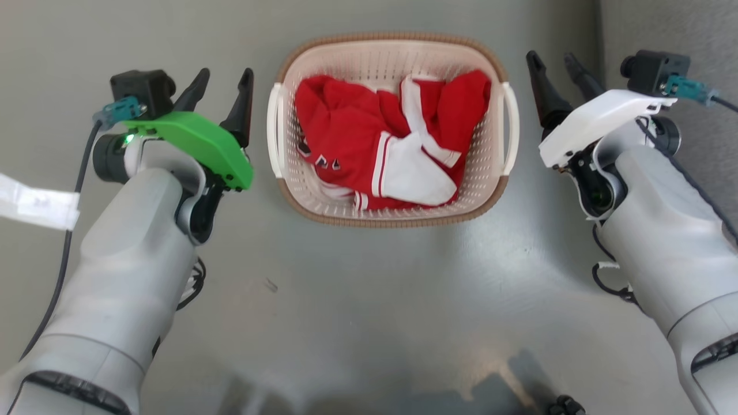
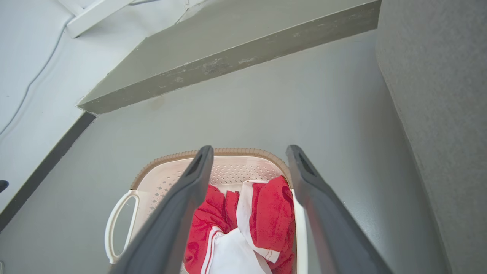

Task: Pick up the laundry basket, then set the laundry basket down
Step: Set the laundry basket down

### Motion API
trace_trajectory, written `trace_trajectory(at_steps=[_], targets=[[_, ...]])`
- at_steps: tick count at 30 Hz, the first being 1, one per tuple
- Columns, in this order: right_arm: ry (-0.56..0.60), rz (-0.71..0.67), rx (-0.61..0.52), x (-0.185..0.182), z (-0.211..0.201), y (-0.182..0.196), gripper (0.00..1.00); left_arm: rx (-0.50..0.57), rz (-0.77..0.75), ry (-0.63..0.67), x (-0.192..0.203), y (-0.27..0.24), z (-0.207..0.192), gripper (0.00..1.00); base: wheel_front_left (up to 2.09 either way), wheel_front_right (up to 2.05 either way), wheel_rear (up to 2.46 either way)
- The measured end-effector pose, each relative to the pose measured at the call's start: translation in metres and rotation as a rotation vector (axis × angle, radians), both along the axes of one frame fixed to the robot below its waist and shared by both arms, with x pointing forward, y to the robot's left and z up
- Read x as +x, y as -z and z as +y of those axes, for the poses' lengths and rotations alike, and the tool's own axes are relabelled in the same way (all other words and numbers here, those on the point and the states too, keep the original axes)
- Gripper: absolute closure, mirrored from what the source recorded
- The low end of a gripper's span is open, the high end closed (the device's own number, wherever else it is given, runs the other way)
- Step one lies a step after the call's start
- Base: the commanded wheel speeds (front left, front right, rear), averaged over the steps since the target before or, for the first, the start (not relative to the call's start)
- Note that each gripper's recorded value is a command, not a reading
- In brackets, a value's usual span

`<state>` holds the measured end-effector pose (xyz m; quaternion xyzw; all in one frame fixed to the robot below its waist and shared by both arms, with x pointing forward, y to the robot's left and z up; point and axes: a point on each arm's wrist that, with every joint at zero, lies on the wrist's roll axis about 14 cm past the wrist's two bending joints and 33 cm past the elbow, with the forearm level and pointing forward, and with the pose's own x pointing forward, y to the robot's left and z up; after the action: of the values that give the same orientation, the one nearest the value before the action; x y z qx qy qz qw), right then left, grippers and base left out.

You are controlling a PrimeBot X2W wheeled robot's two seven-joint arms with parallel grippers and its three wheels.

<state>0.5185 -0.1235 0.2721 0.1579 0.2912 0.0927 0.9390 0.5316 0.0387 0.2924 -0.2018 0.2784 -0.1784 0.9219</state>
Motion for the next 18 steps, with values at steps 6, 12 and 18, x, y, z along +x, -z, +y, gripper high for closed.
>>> trace_trajectory(at_steps=[6, 12, 18], targets=[[0.012, -0.089, 0.007, -0.002, -0.002, -0.04, 0.0, -0.002, -0.094, -0.027, -0.001, -0.039, 0.012, 0.0, 0.0, 0.0, 0.0], [0.046, -0.157, 0.001, -0.009, -0.016, -0.071, 0.0, -0.01, -0.162, -0.054, -0.01, -0.07, 0.019, 0.0, 0.0, 0.0, 0.0], [0.059, -0.233, 0.004, -0.022, -0.018, -0.104, 0.0, -0.007, -0.257, -0.101, -0.019, -0.11, 0.03, 0.0, 0.0, 0.0, 0.0]])
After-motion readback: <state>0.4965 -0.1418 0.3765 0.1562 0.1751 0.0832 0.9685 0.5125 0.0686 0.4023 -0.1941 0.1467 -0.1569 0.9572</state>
